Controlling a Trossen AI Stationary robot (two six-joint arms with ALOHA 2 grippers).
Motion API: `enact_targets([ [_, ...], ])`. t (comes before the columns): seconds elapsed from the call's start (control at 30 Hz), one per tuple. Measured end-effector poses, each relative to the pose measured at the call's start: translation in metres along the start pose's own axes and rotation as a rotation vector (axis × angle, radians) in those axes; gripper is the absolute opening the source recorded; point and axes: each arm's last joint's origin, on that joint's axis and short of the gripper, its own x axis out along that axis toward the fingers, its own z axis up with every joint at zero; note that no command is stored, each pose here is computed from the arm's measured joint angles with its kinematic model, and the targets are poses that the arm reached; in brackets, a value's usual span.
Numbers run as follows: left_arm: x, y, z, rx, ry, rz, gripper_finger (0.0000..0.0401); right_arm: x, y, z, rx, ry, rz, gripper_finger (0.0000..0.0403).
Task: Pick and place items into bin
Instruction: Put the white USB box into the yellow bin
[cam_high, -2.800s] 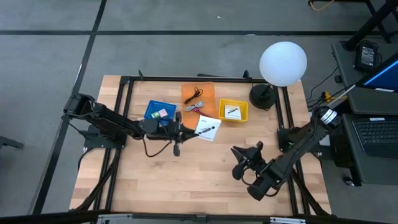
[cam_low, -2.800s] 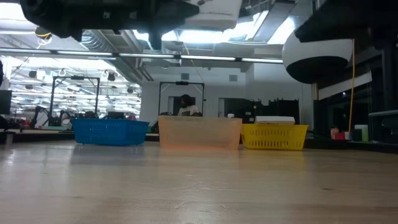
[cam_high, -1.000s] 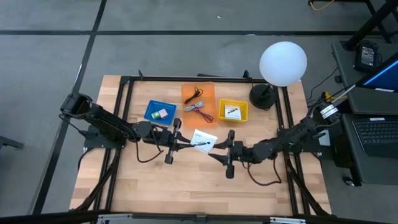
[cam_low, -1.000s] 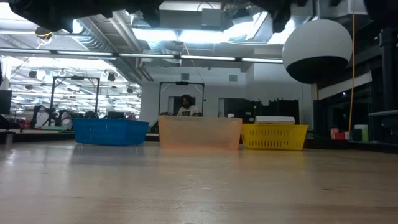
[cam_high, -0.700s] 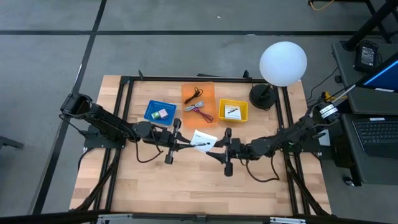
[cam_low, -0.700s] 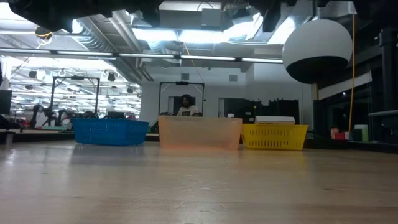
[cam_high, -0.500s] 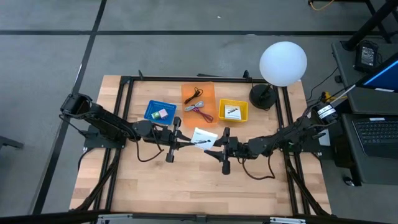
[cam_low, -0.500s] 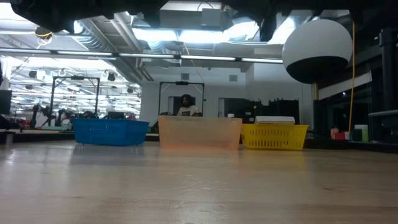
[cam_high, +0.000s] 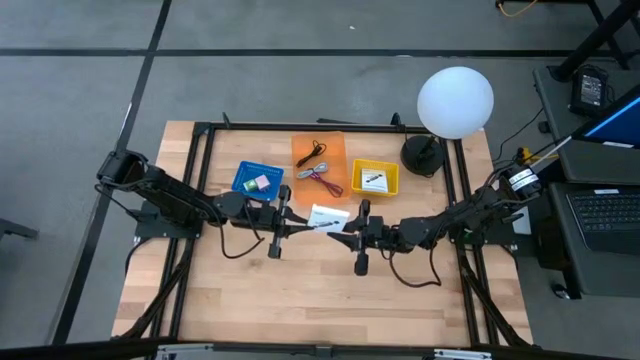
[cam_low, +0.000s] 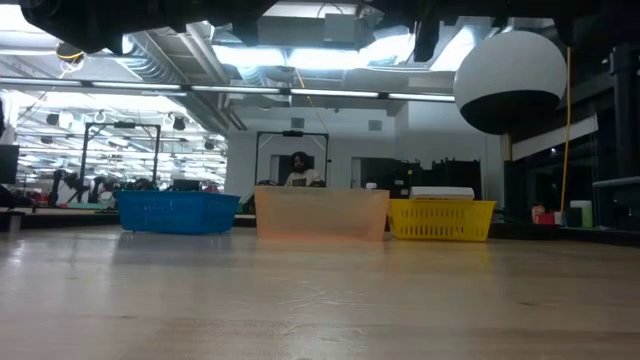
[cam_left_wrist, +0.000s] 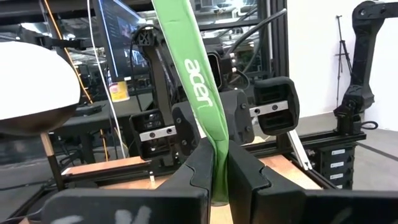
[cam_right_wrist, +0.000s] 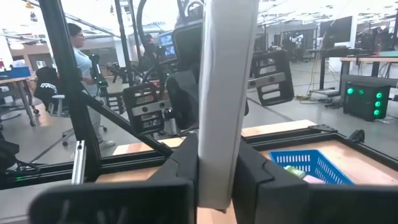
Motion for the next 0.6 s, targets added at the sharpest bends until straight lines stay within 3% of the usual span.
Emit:
enact_targets([
  [0.17, 0.0000, -0.0001, 0.0000, 0.002, 0.001, -0.003, 0.0023, -0.0001, 0.0000, 0.0000, -0.001, 0.000, -0.002, 0.0027],
  [0.6, 0.0000, -0.0001, -0.0020, -0.014, 0.021, 0.015, 0.0083, -0.0069, 0.0083, 0.0094, 0.015, -0.022, 0.024, 0.0025],
])
